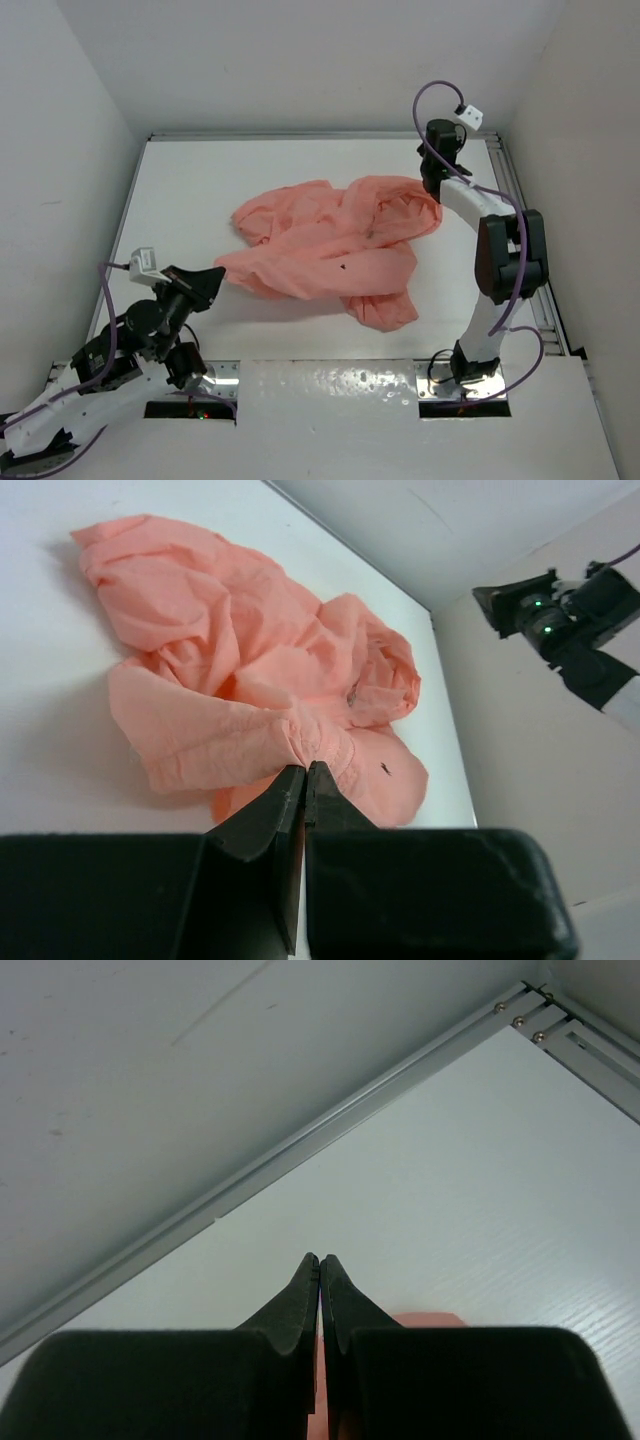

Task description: Zip up the jacket

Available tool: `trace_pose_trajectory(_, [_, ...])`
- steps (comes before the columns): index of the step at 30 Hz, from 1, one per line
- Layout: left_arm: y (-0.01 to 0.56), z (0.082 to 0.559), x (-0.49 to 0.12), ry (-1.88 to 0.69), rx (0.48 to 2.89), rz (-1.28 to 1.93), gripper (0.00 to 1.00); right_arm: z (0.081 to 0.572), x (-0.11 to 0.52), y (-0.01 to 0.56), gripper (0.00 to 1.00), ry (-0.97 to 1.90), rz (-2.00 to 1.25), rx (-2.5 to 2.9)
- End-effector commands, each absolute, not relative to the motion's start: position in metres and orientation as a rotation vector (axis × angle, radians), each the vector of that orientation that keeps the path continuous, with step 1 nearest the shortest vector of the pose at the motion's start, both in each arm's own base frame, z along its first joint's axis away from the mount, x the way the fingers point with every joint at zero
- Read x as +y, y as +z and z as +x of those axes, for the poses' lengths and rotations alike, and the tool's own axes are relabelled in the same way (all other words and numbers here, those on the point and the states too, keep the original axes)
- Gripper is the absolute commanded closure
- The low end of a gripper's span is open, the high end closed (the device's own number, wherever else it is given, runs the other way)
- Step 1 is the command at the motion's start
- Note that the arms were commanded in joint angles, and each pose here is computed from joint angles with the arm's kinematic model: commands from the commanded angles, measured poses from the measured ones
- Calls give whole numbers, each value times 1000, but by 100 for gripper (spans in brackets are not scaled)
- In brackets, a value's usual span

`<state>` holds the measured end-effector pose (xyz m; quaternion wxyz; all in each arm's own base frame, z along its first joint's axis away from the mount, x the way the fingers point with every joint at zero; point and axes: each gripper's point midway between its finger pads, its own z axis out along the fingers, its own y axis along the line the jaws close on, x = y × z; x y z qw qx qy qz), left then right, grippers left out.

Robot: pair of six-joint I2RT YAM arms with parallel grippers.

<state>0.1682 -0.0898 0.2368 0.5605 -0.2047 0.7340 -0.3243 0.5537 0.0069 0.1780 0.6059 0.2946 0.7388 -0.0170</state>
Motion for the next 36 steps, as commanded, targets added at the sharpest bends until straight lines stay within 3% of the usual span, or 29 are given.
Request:
trace_pose_trajectory(1, [240, 167, -80, -739, 1717, -501, 100, 556, 8, 224, 100, -19, 649, 1610])
trace_pose_trajectory(3, [234, 170, -93, -757, 1737, -487, 100, 549, 19, 233, 100, 70, 641, 1567])
trace_pose_trajectory(4, [231, 172, -96, -747, 1755, -486, 93, 535, 28, 230, 100, 127, 620, 1580])
trace_pose_trajectory(5, [225, 175, -101, -714, 1790, -484, 62, 529, 44, 223, 100, 217, 591, 1613])
trace_pose_trajectory(7, [221, 177, -102, -668, 1822, -488, 38, 517, 61, 224, 100, 292, 555, 1631])
trace_pose_trajectory(8, [216, 180, -102, -609, 1850, -474, 19, 508, 66, 240, 100, 322, 534, 1607])
trace_pose_trajectory(9, [231, 181, -98, -592, 1831, -474, 14, 499, 77, 236, 100, 347, 511, 1630])
trace_pose_trajectory(12, [272, 186, -77, -498, 1769, -495, 9, 478, 107, 247, 92, 466, 418, 1707])
trace_pose_trajectory(14, [297, 189, -71, -485, 1715, -498, 8, 457, 130, 257, 73, 549, 326, 1756])
trace_pose_trajectory(15, [303, 191, -73, -489, 1701, -487, 7, 448, 137, 258, 51, 567, 293, 1775])
trace_pose_trajectory(16, [313, 194, -82, -512, 1682, -444, 0, 428, 148, 262, 40, 577, 231, 1816])
trace_pose_trajectory(17, [317, 195, -85, -527, 1671, -434, 0, 418, 151, 265, 32, 575, 201, 1829])
trace_pose_trajectory(19, [326, 197, -97, -560, 1664, -387, 0, 395, 156, 269, 1, 575, 146, 1851])
trace_pose_trajectory(23, [363, 201, -115, -641, 1583, -318, 0, 335, 144, 266, 1, 582, 116, 1855])
trace_pose_trajectory(27, [395, 197, -126, -743, 1490, -253, 0, 276, 118, 299, 1, 630, 155, 1683])
trace_pose_trajectory(36, [403, 190, -139, -841, 1445, -200, 0, 224, 84, 293, 1, 574, 210, 1634])
